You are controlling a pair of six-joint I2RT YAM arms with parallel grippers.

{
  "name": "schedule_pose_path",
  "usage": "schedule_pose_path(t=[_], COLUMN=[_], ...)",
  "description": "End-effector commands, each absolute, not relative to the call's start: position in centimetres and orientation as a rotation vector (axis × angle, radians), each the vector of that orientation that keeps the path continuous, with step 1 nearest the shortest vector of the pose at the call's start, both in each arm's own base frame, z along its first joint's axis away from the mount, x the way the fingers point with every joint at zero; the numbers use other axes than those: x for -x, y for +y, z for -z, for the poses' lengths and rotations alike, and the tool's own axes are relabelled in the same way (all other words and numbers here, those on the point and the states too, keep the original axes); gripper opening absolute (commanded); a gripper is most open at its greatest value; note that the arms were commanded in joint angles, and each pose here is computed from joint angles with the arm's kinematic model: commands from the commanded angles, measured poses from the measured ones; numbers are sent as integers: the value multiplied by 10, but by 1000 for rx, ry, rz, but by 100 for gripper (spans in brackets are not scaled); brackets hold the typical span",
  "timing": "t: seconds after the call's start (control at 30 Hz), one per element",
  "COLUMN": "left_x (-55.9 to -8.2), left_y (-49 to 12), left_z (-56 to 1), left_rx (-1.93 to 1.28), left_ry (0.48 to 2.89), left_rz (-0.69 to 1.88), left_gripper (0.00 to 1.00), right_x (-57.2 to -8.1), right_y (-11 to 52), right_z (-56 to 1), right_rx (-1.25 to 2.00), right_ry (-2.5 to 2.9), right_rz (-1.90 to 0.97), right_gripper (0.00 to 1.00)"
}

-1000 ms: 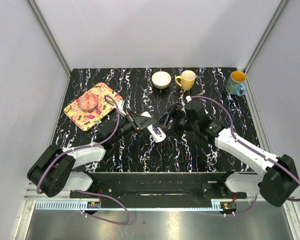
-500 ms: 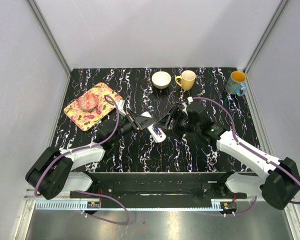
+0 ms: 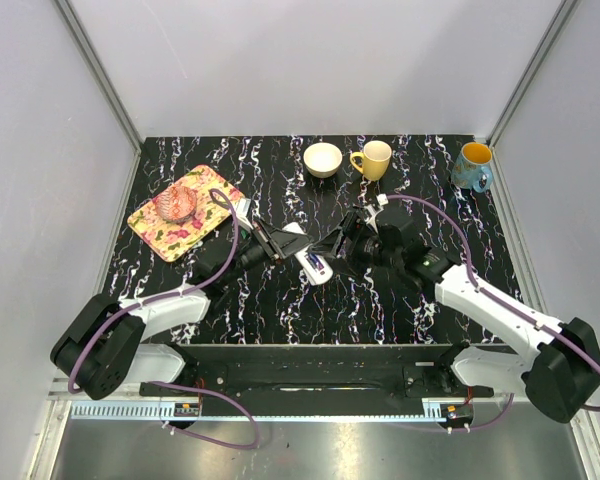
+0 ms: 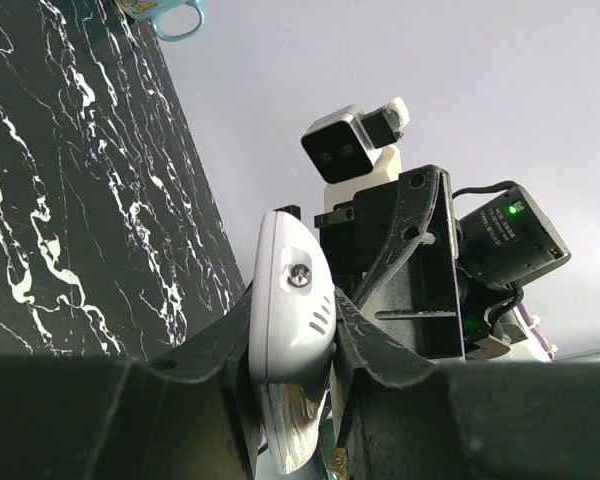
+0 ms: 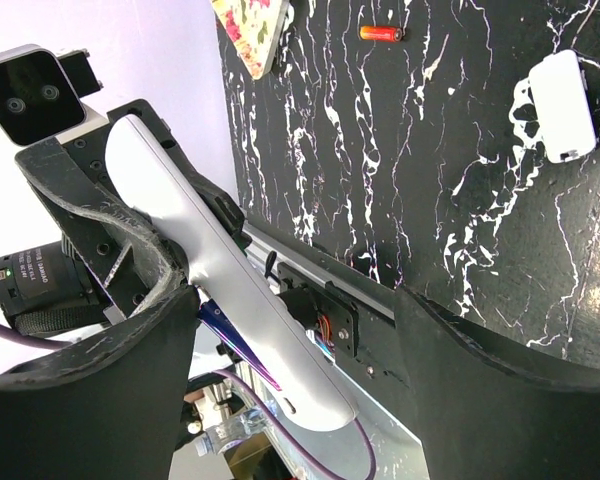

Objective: Load the batteries into the remote control
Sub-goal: Load the battery into the remote control.

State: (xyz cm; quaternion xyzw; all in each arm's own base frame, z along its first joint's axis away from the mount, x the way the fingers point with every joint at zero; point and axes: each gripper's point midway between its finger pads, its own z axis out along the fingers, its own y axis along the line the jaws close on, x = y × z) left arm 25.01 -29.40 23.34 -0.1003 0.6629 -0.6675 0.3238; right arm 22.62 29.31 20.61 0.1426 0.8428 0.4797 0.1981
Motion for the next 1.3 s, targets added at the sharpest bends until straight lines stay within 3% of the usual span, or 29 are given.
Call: schedule_pose_path(t=[0.0, 1.27], left_x=[-254, -262], left_y=[-281, -275], left_z=[-330, -353], left_rx=[193, 180], left_ry=[1402, 1356], left_rz=[1847, 1838], left_gripper=[0, 0], right_x=[-212, -199], right_y=[279, 269], right_z=[-176, -147], right_rx=[-417, -413], right_ry=[2466, 2527], right_rz=[-1250, -1204], right_gripper=[82, 81])
